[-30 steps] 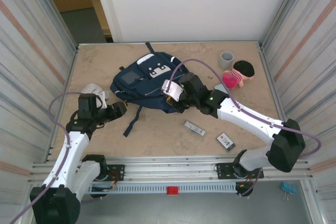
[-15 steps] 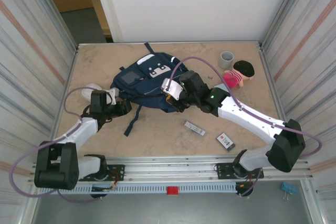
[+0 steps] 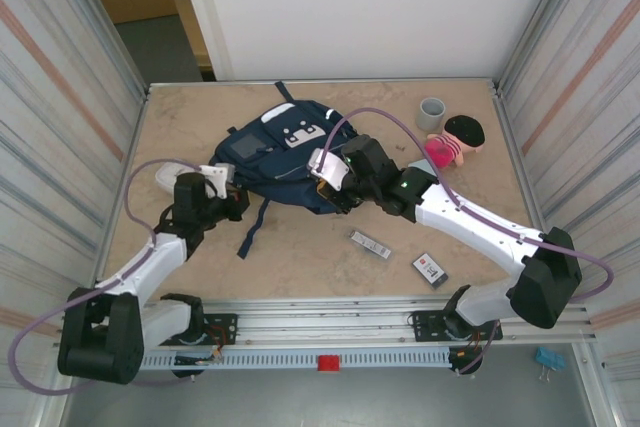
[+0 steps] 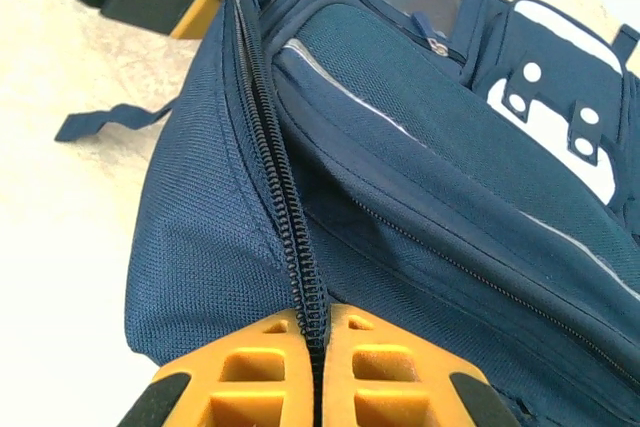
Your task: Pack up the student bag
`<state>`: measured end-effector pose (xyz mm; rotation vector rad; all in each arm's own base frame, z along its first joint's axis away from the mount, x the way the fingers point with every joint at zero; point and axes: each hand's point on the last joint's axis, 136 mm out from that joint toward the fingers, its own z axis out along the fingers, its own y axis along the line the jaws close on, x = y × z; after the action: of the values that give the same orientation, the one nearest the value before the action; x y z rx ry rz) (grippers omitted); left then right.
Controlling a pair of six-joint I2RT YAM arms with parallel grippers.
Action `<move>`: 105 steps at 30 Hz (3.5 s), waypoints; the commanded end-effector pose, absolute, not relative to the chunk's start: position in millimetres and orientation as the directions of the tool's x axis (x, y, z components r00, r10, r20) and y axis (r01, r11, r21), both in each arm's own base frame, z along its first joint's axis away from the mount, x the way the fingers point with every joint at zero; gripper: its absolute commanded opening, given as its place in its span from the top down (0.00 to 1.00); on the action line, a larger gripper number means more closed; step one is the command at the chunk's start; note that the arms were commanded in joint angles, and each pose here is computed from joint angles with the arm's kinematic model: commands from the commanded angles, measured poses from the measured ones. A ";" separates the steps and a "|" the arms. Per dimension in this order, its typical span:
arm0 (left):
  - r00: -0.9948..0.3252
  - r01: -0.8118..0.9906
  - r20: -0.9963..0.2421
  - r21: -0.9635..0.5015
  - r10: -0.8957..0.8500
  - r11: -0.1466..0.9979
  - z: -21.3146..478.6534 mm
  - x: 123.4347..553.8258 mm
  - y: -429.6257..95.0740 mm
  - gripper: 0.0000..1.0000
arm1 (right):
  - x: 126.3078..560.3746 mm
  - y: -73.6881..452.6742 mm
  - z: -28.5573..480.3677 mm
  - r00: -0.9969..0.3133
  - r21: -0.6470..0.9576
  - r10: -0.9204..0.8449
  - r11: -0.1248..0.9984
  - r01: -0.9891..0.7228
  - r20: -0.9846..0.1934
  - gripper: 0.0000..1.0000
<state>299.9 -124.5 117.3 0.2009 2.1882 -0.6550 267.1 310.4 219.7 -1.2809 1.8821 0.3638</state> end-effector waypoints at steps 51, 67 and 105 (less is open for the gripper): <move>-0.837 0.340 -0.544 -0.433 0.058 0.835 103.8 201.9 -170.5 1.00 | 301.8 321.5 121.0 -0.943 0.730 0.159 0.674 -0.112 -0.292 0.25; -0.808 0.507 -0.546 -0.452 0.222 0.733 115.7 179.3 -231.2 0.92 | 312.0 350.5 134.1 -0.899 0.782 0.269 0.613 -0.116 -0.345 0.69; -0.125 0.820 -0.723 0.311 0.680 0.481 205.1 186.8 -202.3 0.31 | 245.1 273.5 199.5 -0.836 0.633 -0.190 0.574 -0.520 -0.514 0.35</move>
<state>187.3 -225.2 237.1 1.0258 1.9388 -0.4622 270.1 262.2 211.2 -0.5071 2.4006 1.0537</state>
